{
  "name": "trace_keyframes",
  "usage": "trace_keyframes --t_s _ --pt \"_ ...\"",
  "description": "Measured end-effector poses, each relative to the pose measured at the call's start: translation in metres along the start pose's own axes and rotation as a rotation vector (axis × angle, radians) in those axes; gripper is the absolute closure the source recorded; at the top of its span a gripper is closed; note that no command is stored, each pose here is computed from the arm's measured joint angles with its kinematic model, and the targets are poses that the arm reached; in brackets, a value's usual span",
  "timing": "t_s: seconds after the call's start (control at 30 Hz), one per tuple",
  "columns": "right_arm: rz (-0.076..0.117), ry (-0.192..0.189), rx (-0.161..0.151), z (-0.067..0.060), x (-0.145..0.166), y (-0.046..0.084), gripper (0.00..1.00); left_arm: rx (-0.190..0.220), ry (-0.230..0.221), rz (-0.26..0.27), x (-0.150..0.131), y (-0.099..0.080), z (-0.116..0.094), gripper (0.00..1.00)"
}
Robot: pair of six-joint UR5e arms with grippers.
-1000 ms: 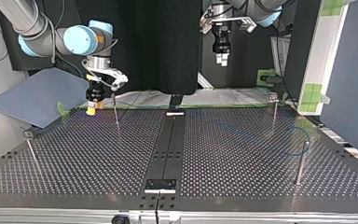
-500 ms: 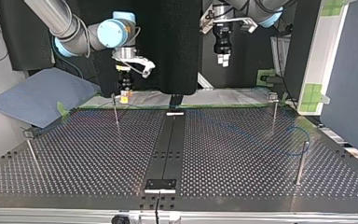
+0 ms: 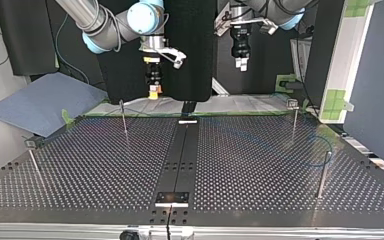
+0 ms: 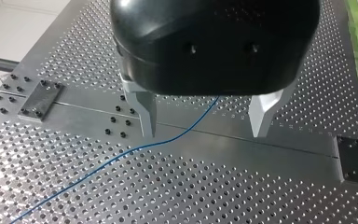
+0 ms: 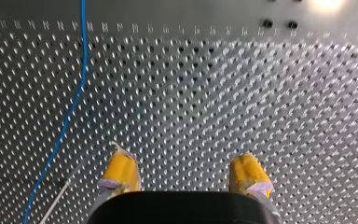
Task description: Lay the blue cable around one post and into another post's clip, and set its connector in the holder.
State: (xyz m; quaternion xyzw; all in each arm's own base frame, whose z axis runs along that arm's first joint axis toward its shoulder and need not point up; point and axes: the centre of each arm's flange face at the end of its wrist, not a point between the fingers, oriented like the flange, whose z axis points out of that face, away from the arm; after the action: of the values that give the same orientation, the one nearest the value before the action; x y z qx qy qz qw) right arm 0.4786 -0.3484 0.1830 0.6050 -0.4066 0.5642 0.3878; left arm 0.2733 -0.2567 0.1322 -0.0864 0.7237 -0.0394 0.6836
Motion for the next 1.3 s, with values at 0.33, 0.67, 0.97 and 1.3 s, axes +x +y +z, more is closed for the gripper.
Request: trace_keyframes --t_s 0.33,0.67,0.97,1.3 --pt "0.017 0.026 0.085 -0.047 -0.022 -0.041 0.01 -0.016 -0.002 -0.002 -0.001 0.004 0.005 0.0" --pt "0.02 -0.008 0.039 -0.055 -0.041 -0.021 0.01 -0.064 0.008 0.007 -0.002 0.012 0.008 0.0" --pt "0.013 -0.019 0.016 -0.033 -0.047 0.015 0.01 -0.06 0.003 0.0 -0.004 0.012 0.009 0.0" --pt "-0.001 -0.024 0.098 -0.031 -0.049 0.011 0.01 -0.011 -0.037 -0.049 -0.007 0.004 0.015 0.0"
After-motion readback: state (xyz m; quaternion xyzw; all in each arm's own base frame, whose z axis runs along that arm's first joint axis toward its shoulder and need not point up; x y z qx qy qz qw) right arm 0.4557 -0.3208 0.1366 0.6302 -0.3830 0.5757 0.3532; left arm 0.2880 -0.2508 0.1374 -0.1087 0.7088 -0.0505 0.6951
